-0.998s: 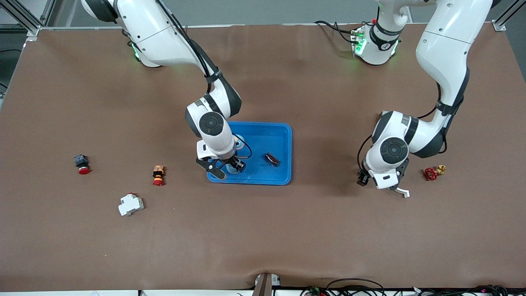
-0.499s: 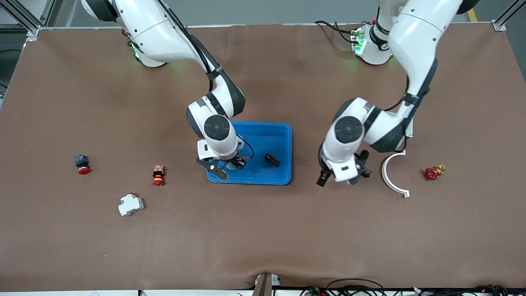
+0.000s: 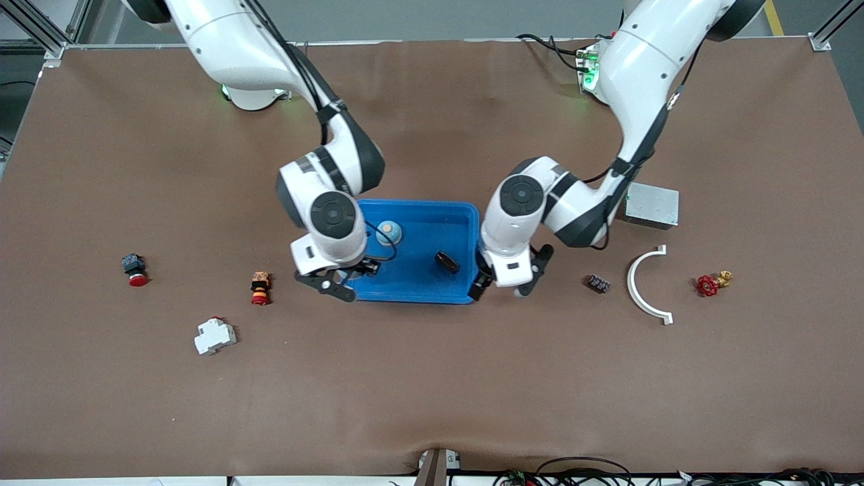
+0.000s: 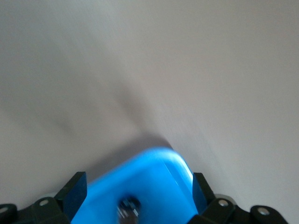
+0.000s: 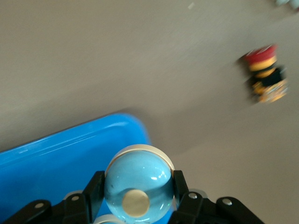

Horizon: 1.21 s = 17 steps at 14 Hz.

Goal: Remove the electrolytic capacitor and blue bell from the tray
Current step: 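Carry the bell with the right gripper while the left gripper grasps another capacitor, then carry the capacitor to the white arc while the right gripper lowers the bell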

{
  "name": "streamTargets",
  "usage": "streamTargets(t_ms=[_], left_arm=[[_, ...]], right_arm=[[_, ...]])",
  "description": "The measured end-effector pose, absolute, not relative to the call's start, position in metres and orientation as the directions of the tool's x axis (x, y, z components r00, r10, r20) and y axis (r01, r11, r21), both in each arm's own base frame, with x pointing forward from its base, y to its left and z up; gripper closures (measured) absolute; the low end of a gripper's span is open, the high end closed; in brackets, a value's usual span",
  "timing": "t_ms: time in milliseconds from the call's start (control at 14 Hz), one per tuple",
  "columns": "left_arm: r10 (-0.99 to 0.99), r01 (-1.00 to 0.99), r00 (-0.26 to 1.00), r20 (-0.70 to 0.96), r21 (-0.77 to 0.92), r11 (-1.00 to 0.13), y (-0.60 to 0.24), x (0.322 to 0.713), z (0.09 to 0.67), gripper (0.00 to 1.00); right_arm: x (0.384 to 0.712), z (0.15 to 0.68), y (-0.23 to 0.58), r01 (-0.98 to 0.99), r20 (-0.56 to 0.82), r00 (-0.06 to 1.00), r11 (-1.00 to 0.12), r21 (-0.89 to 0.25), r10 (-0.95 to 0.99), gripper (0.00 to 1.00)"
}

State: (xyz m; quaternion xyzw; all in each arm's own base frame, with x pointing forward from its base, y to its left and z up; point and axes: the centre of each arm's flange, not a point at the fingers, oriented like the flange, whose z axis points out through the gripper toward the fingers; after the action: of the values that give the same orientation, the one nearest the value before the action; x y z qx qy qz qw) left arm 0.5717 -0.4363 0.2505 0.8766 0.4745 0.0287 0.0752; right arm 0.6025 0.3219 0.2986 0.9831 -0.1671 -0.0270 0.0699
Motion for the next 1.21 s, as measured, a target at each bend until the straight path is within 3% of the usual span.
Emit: streamTargets(t_ms=[285, 499, 713, 998, 1140, 1211], left_arm=[[0.818, 0.813, 0.573, -0.046, 0.162, -0.56, -0.484, 0.554, 0.23, 0.06], [0.805, 0.802, 0.591, -0.047, 0.139, -0.581, -0.495, 0.54, 0.216, 0.32], [0.804, 0.803, 0.592, -0.048, 0.109, -0.585, -0.493, 0.535, 0.198, 0.32], [0.804, 0.804, 0.592, -0.05, 0.095, -0.587, -0.492, 0.533, 0.188, 0.3], [0.804, 0.804, 0.593, -0.05, 0.093, -0.587, -0.493, 0.532, 0.188, 0.34], [0.803, 0.804, 0.593, -0.049, 0.091, -0.588, -0.492, 0.532, 0.187, 0.43]], right_arm=[[0.609, 0.342, 0.221, -0.208, -0.056, 0.975, -0.971, 0.115, -0.215, 0.37], [0.601, 0.371, 0.141, -0.135, -0.049, 0.989, -0.988, 0.071, -0.138, 0.37], [0.581, 0.375, 0.077, -0.075, -0.041, 0.996, -0.996, 0.043, -0.077, 0.37], [0.549, 0.339, 0.025, -0.025, -0.008, 1.0, -0.999, 0.027, -0.025, 0.37], [0.535, 0.314, 0.001, -0.026, 0.006, 1.0, -0.999, 0.024, -0.026, 0.37], [0.528, 0.303, -0.008, -0.027, 0.02, 0.999, -0.999, 0.018, -0.027, 0.37]])
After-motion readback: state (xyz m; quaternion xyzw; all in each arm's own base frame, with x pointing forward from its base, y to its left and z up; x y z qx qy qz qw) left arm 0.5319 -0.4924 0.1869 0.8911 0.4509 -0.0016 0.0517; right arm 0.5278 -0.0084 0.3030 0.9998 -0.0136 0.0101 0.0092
